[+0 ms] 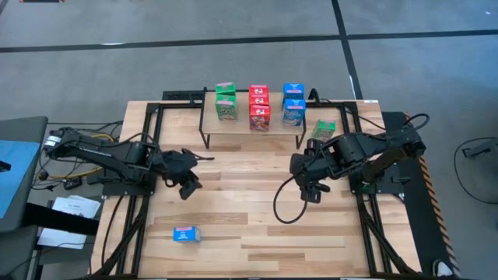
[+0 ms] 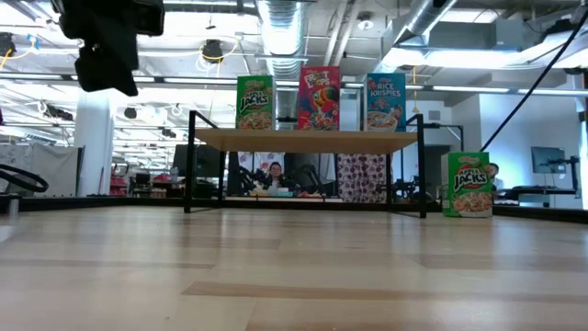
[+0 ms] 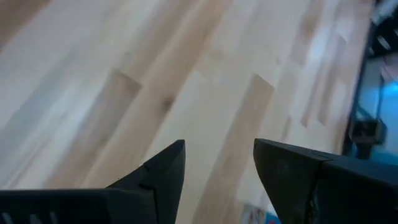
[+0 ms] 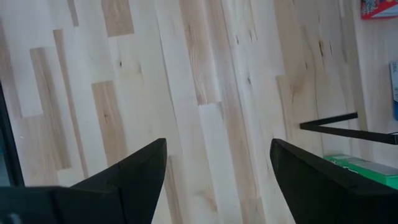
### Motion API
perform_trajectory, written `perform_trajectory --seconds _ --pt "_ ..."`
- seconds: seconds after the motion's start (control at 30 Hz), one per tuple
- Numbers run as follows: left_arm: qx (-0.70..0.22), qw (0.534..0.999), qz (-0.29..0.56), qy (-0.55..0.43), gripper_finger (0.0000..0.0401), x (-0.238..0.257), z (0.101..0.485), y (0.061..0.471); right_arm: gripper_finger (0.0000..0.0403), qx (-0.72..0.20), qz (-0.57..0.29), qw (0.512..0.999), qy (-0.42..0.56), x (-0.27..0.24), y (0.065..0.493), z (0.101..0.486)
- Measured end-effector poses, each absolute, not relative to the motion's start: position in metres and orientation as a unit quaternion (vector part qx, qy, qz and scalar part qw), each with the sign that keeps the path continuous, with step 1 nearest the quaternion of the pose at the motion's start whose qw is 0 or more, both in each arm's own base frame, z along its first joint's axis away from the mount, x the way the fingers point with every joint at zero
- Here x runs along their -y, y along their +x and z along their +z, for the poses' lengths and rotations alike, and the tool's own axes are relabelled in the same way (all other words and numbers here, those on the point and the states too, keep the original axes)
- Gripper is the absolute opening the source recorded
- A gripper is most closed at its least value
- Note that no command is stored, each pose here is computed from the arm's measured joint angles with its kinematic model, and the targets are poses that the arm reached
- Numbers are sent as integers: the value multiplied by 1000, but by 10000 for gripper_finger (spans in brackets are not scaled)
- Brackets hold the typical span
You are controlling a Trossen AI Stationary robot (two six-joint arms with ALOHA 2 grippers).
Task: Stack cereal on shelf
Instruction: Put the blue cereal box on the shelf aligned with the other blue cereal boxes
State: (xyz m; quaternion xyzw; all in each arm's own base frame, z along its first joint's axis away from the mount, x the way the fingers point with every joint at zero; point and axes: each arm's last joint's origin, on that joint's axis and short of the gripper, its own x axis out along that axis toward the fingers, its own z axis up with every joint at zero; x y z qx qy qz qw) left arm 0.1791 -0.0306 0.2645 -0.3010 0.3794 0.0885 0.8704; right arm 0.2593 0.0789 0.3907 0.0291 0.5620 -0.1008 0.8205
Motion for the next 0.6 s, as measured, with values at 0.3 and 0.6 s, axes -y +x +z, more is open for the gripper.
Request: perform_trajectory --seconds 0.3,0.6 --pt "-348 893 -24 -286 179 65 275 179 311 -562 -102 821 30 -78 260 391" --pt "-315 892 -84 -314 179 100 284 170 311 -540 -96 835 40 -80 264 392"
